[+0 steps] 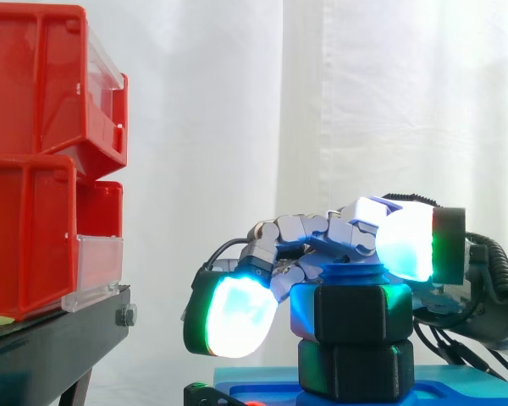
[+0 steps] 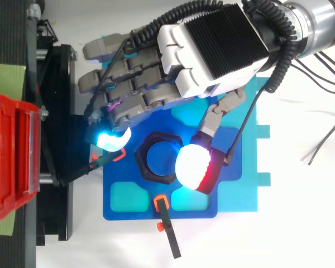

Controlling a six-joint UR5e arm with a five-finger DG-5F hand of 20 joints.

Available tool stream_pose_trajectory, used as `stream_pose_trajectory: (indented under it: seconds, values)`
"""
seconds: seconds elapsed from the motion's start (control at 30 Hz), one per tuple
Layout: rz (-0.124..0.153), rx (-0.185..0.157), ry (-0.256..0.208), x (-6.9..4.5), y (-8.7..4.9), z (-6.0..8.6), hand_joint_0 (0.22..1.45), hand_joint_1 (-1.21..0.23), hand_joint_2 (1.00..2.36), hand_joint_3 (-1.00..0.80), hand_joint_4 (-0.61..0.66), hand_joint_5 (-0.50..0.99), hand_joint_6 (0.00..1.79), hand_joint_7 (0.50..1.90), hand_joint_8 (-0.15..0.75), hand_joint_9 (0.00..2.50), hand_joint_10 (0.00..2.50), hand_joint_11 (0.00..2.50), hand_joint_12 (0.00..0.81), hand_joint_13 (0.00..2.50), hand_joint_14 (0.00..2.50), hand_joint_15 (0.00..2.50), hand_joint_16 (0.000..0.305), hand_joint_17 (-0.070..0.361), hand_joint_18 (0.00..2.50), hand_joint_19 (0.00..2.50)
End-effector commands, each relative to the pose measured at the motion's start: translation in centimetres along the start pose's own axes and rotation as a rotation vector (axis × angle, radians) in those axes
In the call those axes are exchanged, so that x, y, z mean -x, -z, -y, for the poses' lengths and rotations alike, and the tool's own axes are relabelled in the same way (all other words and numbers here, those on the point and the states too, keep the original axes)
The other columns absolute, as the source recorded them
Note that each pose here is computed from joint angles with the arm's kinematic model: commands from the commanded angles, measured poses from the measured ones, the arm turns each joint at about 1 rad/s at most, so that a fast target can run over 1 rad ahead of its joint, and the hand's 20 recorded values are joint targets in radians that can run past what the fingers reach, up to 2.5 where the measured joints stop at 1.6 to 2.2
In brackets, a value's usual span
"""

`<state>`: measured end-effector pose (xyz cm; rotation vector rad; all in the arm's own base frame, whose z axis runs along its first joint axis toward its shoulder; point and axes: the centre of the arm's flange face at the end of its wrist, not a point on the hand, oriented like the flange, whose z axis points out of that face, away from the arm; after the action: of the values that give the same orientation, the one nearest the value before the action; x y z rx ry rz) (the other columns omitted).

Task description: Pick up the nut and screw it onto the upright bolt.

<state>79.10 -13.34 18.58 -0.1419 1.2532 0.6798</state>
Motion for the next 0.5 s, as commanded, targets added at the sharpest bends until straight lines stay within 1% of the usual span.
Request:
stream_pose_trajectory:
  seconds: [0.0, 0.13, 0.17, 0.3, 0.47]
  values:
    - [0.001, 0.003, 0.001, -0.01, -0.08, -0.05, 0.38, -0.16, 1.0, -0.5, 0.24, -0.09, 0.5, 0.89, 0.264, 0.68, 0.0, 0.0, 0.311, 0.54, 0.0, 0.0, 0.041, 0.093, 0.29, 0.0]
    - [-0.001, 0.004, -0.001, -0.08, -0.14, -0.13, 0.36, -0.22, 1.0, -0.5, 0.25, -0.1, 0.5, 0.88, 0.273, 0.67, 0.0, 0.0, 0.323, 0.54, 0.0, 0.0, 0.044, 0.098, 0.28, 0.0]
    - [0.0, 0.004, 0.0, 0.03, -0.18, -0.17, 0.36, -0.22, 1.0, -0.5, 0.25, -0.1, 0.5, 0.88, 0.274, 0.67, 0.0, 0.0, 0.326, 0.54, 0.0, 0.0, 0.044, 0.099, 0.28, 0.0]
    - [-0.002, 0.003, -0.001, -0.09, -0.13, -0.14, 0.35, -0.22, 1.0, -0.5, 0.25, -0.11, 0.5, 0.88, 0.273, 0.66, 0.0, 0.0, 0.328, 0.53, 0.0, 0.0, 0.044, 0.1, 0.28, 0.0]
    - [-0.003, 0.009, -0.004, -0.14, -0.38, -0.44, 0.35, -0.21, 1.0, -0.5, 0.25, -0.1, 0.5, 0.88, 0.272, 0.65, 0.0, 0.0, 0.329, 0.53, 0.0, 0.0, 0.045, 0.101, 0.27, 0.0]
